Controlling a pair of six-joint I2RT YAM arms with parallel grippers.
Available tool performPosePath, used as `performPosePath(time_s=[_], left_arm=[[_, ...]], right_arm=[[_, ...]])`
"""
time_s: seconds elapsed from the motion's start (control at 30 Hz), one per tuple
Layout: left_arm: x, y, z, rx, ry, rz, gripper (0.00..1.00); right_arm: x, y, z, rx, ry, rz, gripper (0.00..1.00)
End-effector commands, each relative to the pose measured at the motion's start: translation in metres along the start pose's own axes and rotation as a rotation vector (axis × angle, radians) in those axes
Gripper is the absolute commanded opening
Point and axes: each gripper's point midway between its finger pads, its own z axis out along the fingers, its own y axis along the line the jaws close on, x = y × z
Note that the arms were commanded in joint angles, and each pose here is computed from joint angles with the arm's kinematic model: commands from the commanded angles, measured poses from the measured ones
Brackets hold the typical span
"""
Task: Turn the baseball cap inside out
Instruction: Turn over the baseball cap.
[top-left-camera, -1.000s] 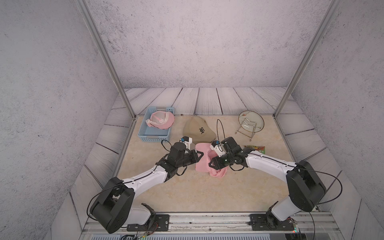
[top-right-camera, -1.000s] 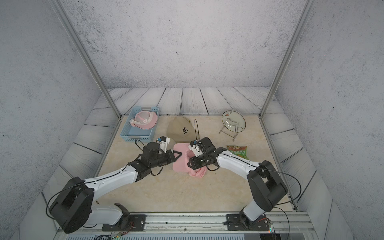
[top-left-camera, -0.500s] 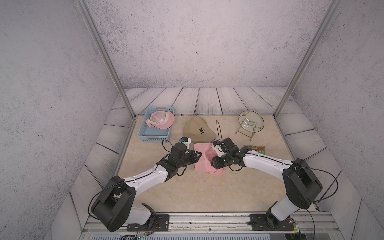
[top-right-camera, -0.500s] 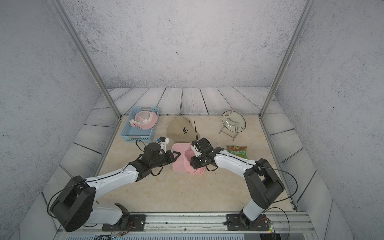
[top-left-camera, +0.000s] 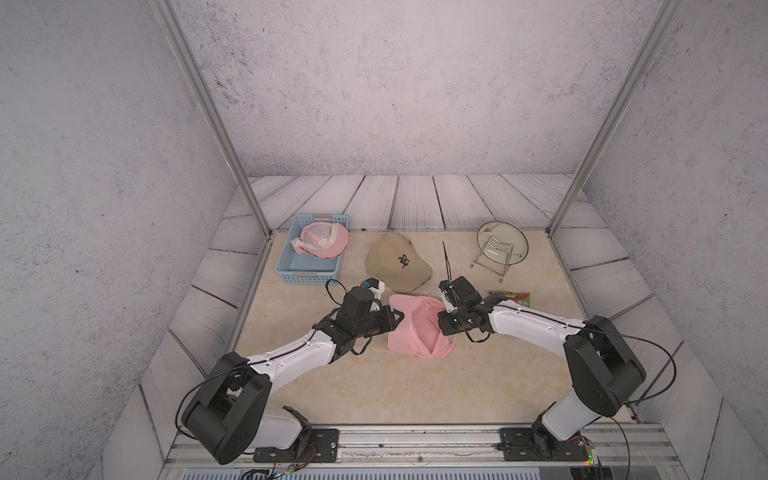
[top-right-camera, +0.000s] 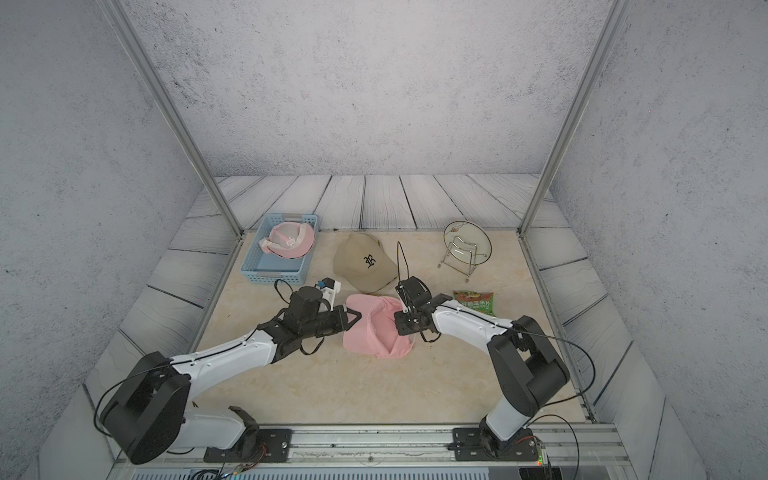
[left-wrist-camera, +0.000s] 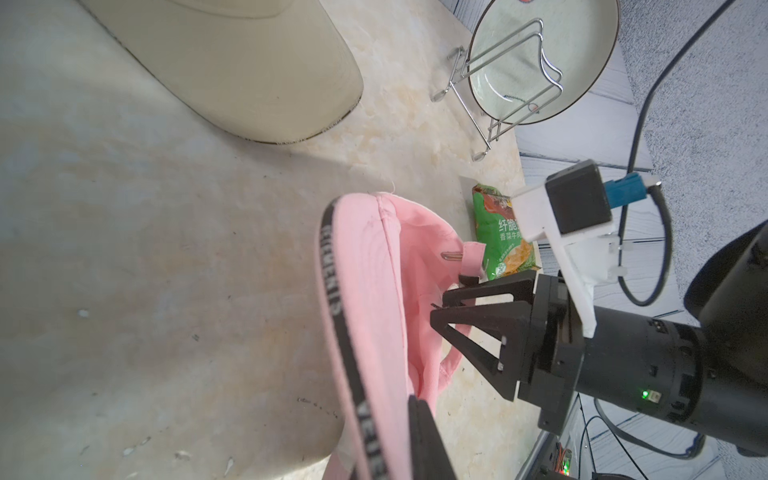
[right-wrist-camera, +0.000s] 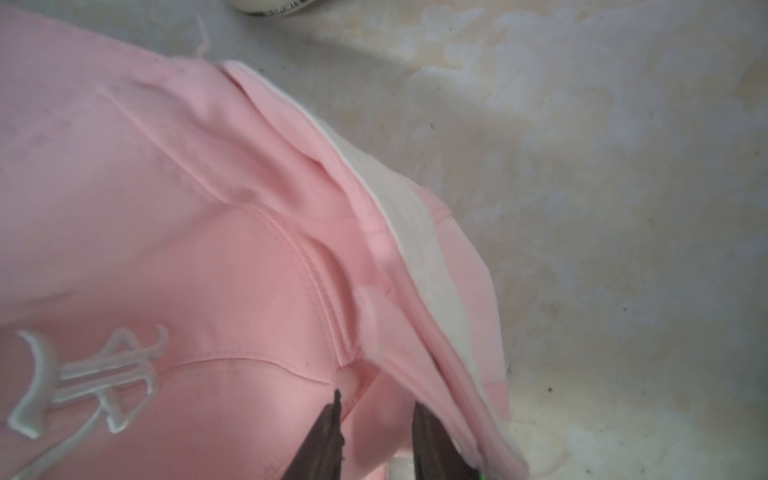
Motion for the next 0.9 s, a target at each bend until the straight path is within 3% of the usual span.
performPosePath(time_s=[0.0,0.17,0.7,0.77,0.87], left_arm=[[0.001,-0.009,0.004,0.033,0.023,0.022,0.0],[0.002,-0.009,0.006,0.039,0.03,0.021,0.0],[0.008,0.006,0.015,0.003,0.046,0.004,0.0],[0.009,0.008,0.017,0.001,0.047,-0.002,0.0],[0.011,0.011,0.02,-0.003,0.049,-0.013,0.0]], right_arm=[[-0.004,0.008,0.008,-0.028,0.017,-0.007,0.39],[0.001,0.015,0.02,-0.049,0.056,-0.016,0.46],[0.041,0.014,0.064,0.028,0.249,-0.091,0.49],[0.046,0.013,0.069,0.038,0.269,-0.093,0.43],[0.048,0.019,0.072,0.005,0.266,-0.084,0.23]])
